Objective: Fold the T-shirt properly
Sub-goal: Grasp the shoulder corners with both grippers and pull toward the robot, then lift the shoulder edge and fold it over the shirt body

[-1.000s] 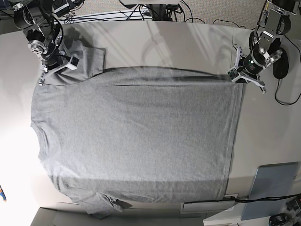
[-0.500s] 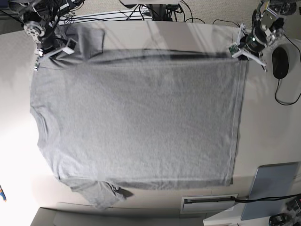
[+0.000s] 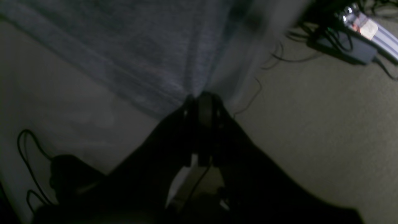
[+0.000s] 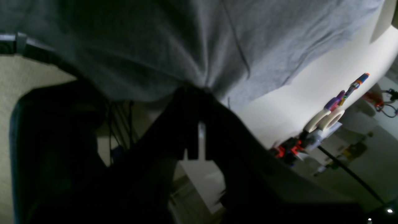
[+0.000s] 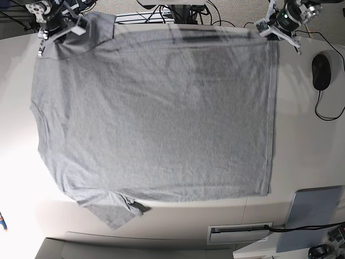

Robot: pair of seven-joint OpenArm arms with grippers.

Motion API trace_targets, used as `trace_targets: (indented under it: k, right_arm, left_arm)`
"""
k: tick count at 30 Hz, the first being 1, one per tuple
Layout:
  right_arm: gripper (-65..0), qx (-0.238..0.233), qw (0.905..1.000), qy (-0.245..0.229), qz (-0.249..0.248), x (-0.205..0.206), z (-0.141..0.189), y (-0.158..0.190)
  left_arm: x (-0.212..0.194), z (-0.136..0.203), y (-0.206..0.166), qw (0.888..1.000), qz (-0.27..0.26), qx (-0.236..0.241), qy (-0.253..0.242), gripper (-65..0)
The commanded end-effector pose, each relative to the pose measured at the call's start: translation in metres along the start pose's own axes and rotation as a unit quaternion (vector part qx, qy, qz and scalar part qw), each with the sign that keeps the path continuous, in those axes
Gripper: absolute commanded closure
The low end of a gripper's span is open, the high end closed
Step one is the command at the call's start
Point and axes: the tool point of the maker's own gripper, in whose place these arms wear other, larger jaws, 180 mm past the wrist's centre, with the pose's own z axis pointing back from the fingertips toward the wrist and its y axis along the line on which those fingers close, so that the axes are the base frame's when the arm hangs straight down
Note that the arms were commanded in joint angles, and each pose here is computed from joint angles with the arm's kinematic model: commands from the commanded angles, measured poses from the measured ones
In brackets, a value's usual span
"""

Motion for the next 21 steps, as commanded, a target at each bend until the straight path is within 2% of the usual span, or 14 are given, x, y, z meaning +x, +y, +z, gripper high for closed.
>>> trace_targets:
  k: [1,8,11,16,21]
  right_arm:
    - [0.0,-0.008,0.9999,-0.001,0.008,-0.001,0.005,-0.002]
    - [0.0,-0.022,0.9996,0.006,0.018,-0.008,0.016,0.008]
    - [0.0,-0.06,0.9976,0.01,0.032,-0.009,0.018,-0.004]
    - [0.0,-0.143,0.9882,0.005,0.053,-0.003,0.02,-0.039]
    - [0.0,-0.195,0.9799,-0.015,0.04,0.009,0.013,-0.076]
  left_arm:
    - [-0.007,0.004,-0.015,1.0,-0.007,-0.027,0.015,0.0]
    - [-0.012,0.008,-0.013,0.999,-0.017,-0.011,0.026,0.0]
    - [-0.012,0.008,-0.004,1.0,-0.012,0.008,0.027,0.0]
    - [-0.003,0.015,0.027,0.998,-0.002,0.066,0.014,0.0]
    - [0.013,0.022,0.057,0.993,0.011,0.117,-0.016,0.0]
